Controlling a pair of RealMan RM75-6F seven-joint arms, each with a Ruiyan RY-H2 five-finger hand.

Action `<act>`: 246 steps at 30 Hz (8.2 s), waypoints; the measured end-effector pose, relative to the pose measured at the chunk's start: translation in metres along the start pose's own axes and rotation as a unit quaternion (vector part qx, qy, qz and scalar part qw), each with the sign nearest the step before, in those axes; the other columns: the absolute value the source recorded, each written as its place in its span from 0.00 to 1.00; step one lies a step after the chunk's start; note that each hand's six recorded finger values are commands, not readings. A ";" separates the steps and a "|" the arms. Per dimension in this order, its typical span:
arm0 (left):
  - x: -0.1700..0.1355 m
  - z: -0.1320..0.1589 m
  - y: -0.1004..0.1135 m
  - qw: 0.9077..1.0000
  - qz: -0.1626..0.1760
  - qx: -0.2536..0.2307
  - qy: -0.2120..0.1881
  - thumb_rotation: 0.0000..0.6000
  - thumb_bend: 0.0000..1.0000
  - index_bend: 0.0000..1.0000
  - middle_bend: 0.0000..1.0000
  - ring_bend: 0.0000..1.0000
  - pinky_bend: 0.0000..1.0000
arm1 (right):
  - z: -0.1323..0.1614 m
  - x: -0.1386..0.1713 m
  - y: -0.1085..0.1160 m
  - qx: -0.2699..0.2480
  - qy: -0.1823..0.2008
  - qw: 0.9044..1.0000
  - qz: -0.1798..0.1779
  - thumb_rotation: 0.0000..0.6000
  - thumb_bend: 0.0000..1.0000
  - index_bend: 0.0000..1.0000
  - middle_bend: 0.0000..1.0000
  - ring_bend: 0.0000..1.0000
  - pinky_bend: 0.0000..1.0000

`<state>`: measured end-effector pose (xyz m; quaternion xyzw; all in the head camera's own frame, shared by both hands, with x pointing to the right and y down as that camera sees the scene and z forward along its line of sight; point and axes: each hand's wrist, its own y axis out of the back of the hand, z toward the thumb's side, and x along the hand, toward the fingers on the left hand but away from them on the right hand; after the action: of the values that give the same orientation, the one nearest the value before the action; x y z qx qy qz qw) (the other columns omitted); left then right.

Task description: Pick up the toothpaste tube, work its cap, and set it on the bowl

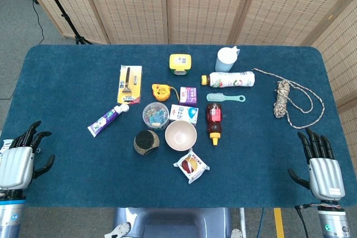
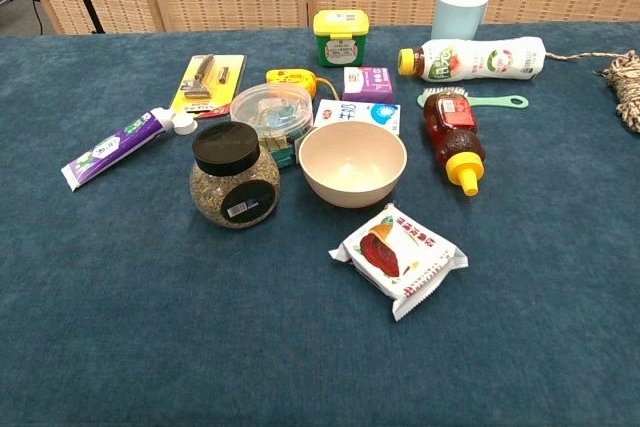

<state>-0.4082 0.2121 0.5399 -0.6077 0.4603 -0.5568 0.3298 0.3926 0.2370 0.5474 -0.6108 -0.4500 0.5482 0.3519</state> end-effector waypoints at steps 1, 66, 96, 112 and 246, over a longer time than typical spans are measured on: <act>0.000 0.000 -0.001 1.000 -0.001 0.000 0.000 1.00 0.30 0.29 0.12 0.21 0.23 | 0.000 0.000 -0.001 0.000 0.000 1.000 0.001 1.00 0.22 0.00 0.00 0.00 0.00; 0.088 0.035 -0.068 0.979 -0.183 0.063 -0.072 0.98 0.27 0.00 0.00 0.06 0.23 | -0.006 0.014 0.020 0.009 -0.015 1.000 -0.019 1.00 0.22 0.00 0.00 0.00 0.00; 0.168 0.068 -0.122 0.964 -0.245 0.064 -0.081 0.94 0.27 0.13 0.13 0.23 0.27 | -0.013 0.018 0.022 0.017 -0.035 0.999 -0.021 1.00 0.22 0.00 0.00 0.00 0.00; 0.187 0.116 -0.152 0.961 -0.245 0.068 -0.106 0.93 0.27 0.15 0.14 0.24 0.27 | -0.012 0.021 0.022 0.021 -0.039 0.999 -0.021 1.00 0.22 0.00 0.00 0.00 0.00; 0.124 0.104 -0.165 0.948 -0.271 0.089 -0.143 1.00 0.74 0.32 0.22 0.30 0.36 | -0.030 0.031 0.030 -0.003 -0.070 0.997 -0.036 1.00 0.22 0.00 0.00 0.00 0.00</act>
<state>-0.2796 0.1442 0.7196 -0.7512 0.1751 -0.5707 0.2817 0.4273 0.2571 0.5133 -0.5553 -0.4969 0.5751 0.3375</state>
